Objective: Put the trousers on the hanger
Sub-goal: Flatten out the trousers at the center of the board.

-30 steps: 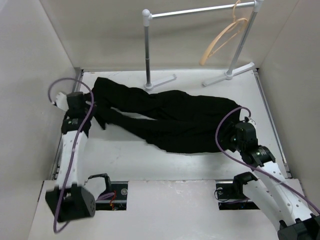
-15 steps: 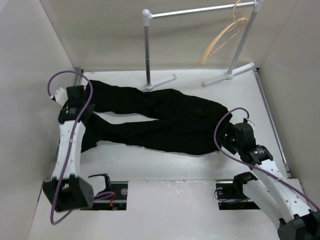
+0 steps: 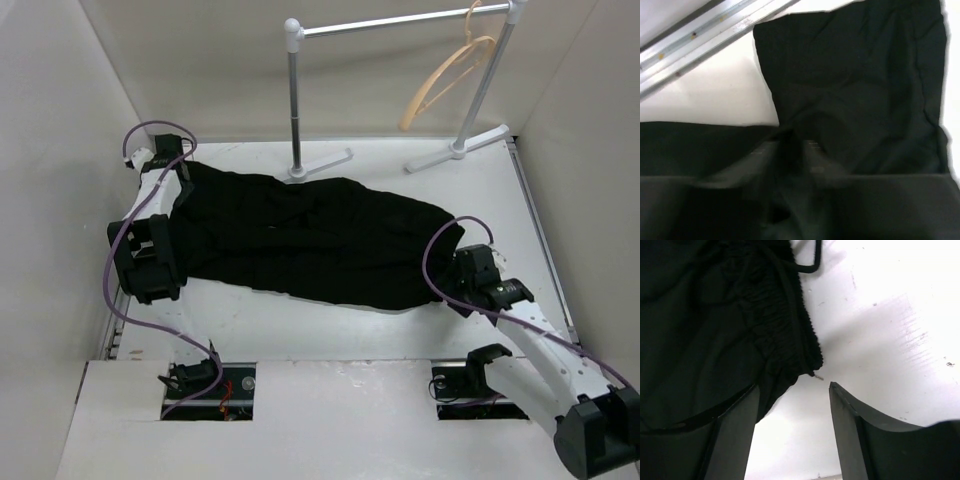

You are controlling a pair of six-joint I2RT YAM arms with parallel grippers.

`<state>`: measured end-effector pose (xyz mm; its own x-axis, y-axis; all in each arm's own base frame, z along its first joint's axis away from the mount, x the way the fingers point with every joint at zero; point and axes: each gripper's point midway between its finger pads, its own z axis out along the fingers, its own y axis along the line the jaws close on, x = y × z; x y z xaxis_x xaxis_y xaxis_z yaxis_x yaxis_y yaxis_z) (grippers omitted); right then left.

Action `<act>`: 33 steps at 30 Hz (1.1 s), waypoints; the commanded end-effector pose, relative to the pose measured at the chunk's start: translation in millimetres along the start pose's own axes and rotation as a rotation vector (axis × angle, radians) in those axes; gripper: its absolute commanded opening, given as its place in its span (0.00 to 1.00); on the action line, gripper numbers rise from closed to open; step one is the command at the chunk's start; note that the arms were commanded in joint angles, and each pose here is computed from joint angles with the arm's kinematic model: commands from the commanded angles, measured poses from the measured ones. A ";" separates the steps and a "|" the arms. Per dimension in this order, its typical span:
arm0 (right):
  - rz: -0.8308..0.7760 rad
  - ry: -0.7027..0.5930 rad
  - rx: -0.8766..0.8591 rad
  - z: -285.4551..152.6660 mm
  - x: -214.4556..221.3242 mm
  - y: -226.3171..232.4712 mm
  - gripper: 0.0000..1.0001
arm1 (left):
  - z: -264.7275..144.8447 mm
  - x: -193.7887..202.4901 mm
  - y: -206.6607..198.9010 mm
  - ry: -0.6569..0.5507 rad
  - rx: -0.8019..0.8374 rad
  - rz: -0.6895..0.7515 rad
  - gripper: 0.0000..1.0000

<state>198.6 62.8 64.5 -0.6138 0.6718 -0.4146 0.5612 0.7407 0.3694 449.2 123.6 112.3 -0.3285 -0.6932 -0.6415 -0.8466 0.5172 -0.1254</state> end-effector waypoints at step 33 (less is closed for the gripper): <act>0.043 -0.322 -0.005 -14.0 -102.2 16.1 0.71 | -148.2 148.7 107.0 0.082 0.198 0.311 0.58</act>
<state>265.2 -8.6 124.5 -0.3271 0.7172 -0.6153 0.6492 0.6437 0.4052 243.5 4.8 105.8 -0.5420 -0.6287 -0.5576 -0.6621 0.7281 -0.1775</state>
